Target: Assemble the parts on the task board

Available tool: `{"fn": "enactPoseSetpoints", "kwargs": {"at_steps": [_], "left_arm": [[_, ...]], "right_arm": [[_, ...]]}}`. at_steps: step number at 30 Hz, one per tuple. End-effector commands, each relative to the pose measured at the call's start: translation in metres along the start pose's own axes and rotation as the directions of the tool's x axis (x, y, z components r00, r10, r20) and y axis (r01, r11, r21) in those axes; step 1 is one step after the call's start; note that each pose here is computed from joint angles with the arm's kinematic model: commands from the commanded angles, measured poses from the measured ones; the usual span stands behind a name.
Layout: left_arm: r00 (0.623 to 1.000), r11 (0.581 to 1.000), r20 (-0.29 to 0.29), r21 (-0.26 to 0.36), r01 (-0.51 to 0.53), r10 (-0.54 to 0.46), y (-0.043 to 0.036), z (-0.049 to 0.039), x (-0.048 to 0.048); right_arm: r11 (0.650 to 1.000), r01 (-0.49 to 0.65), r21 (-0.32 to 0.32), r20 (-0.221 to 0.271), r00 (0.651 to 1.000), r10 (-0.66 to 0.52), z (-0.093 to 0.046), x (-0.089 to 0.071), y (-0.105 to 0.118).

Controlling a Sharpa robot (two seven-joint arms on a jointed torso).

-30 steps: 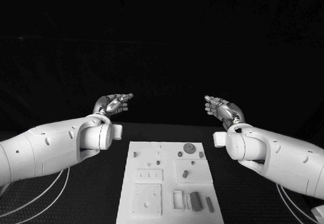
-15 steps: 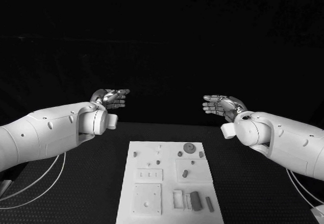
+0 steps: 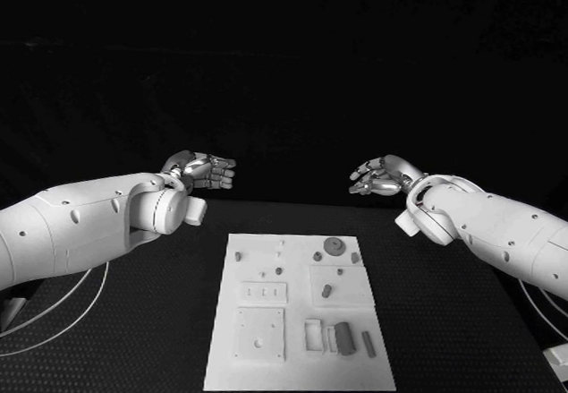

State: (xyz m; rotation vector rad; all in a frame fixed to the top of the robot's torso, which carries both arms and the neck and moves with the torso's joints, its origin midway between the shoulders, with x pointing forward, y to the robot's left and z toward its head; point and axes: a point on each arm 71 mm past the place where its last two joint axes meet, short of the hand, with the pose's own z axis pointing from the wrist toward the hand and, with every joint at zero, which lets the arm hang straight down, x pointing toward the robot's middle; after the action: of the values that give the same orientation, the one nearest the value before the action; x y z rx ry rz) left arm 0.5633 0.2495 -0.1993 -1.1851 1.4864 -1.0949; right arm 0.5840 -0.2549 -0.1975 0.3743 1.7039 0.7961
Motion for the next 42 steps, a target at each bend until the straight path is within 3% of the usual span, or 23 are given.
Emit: {"fn": "enactPoseSetpoints", "kwargs": {"at_steps": [1, 9, 20, 33, 42], "left_arm": [[0.995, 0.998, -0.094, 0.049, -0.026, 0.031, -0.0043, -0.0057, 0.0114], [0.99, 0.998, -0.142, 0.067, -0.005, 0.015, -0.0097, -0.0225, 0.0191], [0.984, 0.995, -0.179, 0.096, 0.01, 0.008, -0.0242, -0.0352, 0.0242], [0.98, 0.995, -0.199, 0.096, 0.015, 0.005, -0.0265, -0.0392, 0.0282], [0.979, 0.996, -0.202, 0.093, 0.016, 0.004, -0.0261, -0.0402, 0.0275]], "right_arm": [[0.961, 0.264, -0.077, -0.054, 0.962, -0.269, 0.002, 0.008, 0.008], [0.88, 0.446, -0.165, -0.077, 0.883, -0.463, 0.004, 0.023, 0.021], [0.772, 0.588, -0.241, -0.114, 0.773, -0.624, -0.002, 0.046, 0.027], [0.733, 0.627, -0.264, -0.16, 0.721, -0.675, -0.01, 0.069, 0.015], [0.713, 0.65, -0.261, -0.174, 0.695, -0.698, -0.013, 0.072, 0.008]]}}
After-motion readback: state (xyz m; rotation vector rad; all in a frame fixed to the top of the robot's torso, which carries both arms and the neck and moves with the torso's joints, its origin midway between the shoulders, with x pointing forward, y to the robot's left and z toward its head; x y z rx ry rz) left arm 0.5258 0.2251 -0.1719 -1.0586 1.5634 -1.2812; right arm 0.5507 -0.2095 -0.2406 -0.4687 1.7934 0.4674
